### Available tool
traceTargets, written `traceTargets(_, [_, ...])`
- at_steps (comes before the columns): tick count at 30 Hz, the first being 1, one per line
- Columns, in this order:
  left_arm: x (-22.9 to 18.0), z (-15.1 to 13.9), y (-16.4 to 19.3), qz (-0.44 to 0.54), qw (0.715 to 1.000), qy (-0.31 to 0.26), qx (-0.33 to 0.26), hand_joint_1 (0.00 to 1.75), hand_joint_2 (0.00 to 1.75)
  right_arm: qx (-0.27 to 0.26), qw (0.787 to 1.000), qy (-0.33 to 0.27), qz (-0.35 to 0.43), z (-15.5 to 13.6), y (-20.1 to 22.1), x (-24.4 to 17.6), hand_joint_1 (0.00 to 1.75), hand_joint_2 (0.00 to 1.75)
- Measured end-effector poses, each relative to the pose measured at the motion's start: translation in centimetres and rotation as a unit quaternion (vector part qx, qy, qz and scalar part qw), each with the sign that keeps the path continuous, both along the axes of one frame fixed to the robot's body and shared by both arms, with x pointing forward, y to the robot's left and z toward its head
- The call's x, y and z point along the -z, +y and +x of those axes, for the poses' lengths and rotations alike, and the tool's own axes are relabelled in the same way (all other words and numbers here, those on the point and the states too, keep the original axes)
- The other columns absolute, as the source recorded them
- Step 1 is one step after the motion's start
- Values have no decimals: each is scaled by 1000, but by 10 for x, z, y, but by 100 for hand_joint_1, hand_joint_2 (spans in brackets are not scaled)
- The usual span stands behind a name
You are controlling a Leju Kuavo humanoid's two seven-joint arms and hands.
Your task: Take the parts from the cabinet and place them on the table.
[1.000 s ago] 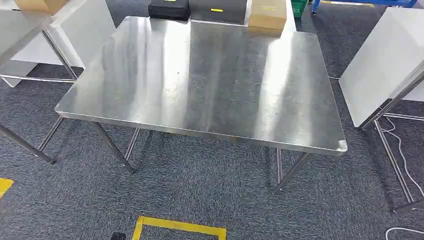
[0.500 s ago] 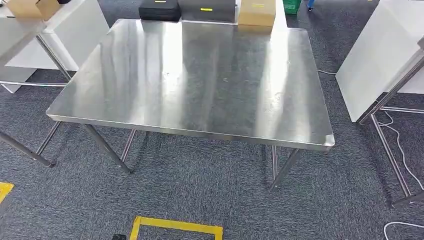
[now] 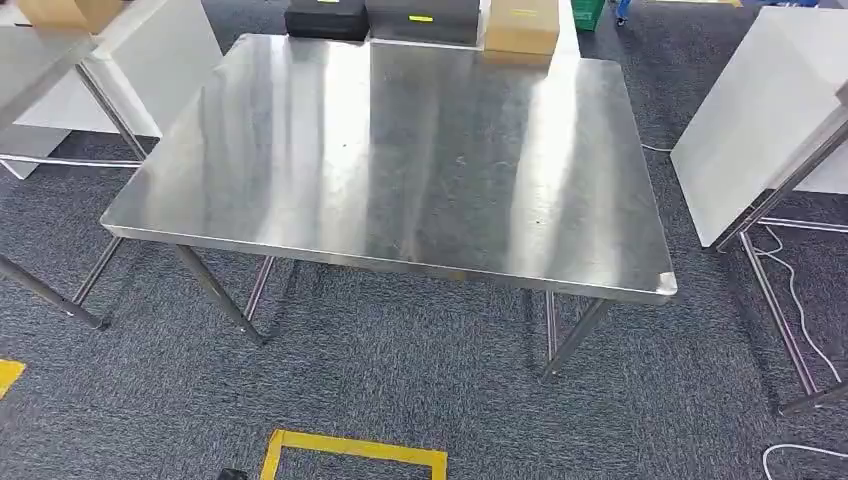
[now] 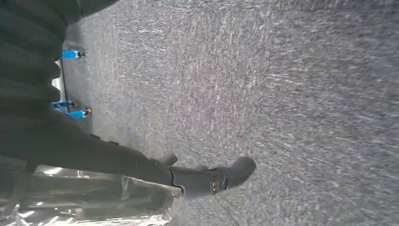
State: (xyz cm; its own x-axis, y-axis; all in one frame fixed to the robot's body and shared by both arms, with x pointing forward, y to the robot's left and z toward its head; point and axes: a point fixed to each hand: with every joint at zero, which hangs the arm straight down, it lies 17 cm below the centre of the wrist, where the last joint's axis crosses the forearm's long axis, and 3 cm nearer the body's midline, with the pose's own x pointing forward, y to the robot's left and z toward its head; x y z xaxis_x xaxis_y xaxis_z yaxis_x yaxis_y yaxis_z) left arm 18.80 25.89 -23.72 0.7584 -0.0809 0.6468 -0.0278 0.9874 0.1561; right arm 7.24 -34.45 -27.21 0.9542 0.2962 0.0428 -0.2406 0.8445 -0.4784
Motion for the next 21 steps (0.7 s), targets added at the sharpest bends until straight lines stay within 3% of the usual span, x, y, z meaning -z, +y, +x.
traceTargets(21, [-3,5,3,18,1000,-12,11,0,0,-8,1000,-9,4,4,3,0,0,175])
